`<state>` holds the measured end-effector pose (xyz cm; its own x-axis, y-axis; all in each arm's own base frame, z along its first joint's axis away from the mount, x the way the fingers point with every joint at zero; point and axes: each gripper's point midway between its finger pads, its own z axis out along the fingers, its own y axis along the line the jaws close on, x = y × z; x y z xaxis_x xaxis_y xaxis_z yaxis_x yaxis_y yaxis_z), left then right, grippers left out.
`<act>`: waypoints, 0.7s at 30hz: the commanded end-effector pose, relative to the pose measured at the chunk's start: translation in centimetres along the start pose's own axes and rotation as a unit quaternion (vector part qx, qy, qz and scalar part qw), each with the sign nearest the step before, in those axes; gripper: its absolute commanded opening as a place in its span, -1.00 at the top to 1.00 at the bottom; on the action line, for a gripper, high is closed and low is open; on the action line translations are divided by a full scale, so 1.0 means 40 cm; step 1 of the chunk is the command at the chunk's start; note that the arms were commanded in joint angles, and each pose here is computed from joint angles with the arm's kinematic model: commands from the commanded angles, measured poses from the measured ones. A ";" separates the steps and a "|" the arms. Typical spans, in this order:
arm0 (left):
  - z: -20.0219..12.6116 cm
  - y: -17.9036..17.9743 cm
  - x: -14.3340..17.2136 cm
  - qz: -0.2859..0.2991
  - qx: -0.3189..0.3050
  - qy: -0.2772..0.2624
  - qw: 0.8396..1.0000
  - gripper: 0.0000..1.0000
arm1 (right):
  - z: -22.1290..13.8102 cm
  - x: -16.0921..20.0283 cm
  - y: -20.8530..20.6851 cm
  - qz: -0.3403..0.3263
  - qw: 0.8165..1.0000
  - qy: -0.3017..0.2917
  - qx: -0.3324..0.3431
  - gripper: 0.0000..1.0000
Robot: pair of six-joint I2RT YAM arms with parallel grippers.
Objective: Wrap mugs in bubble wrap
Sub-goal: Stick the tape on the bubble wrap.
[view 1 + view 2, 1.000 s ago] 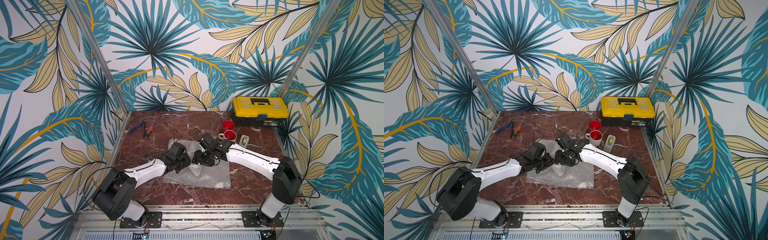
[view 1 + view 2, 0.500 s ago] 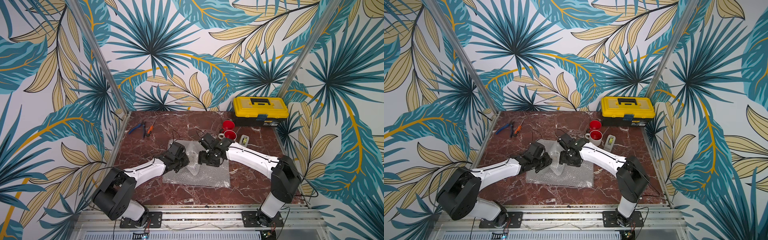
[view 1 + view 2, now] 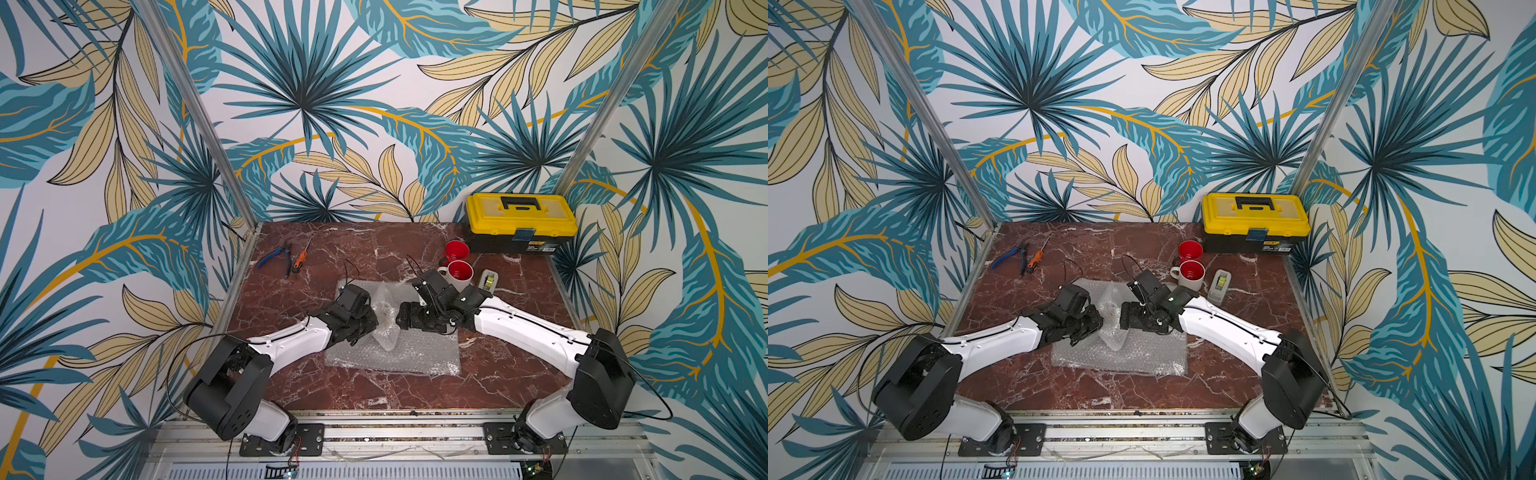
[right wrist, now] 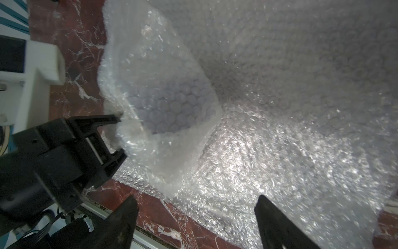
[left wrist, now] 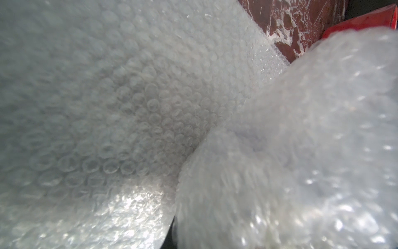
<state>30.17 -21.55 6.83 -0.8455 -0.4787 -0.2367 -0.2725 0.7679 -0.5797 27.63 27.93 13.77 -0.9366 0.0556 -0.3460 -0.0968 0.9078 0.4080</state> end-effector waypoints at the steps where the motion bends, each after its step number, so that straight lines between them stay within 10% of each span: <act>1: -0.001 0.004 -0.018 0.006 -0.012 -0.010 1.000 0.69 | 0.033 0.014 0.024 -0.030 0.999 0.016 -0.040 -0.68; 15: -0.005 -0.004 -0.021 0.010 -0.008 -0.011 1.000 0.68 | 0.096 0.037 -0.088 0.008 0.998 0.050 0.045 -0.34; 21: -0.018 -0.044 -0.037 0.037 0.002 -0.011 0.999 0.39 | 0.073 0.010 -0.022 0.009 0.999 0.039 -0.025 -0.40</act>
<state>30.29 -21.61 7.08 -0.8558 -0.4513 -0.2528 -0.2473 0.7861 -0.5664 28.38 28.09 10.45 -0.9614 0.0258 -0.2738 -0.0947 0.9036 0.4177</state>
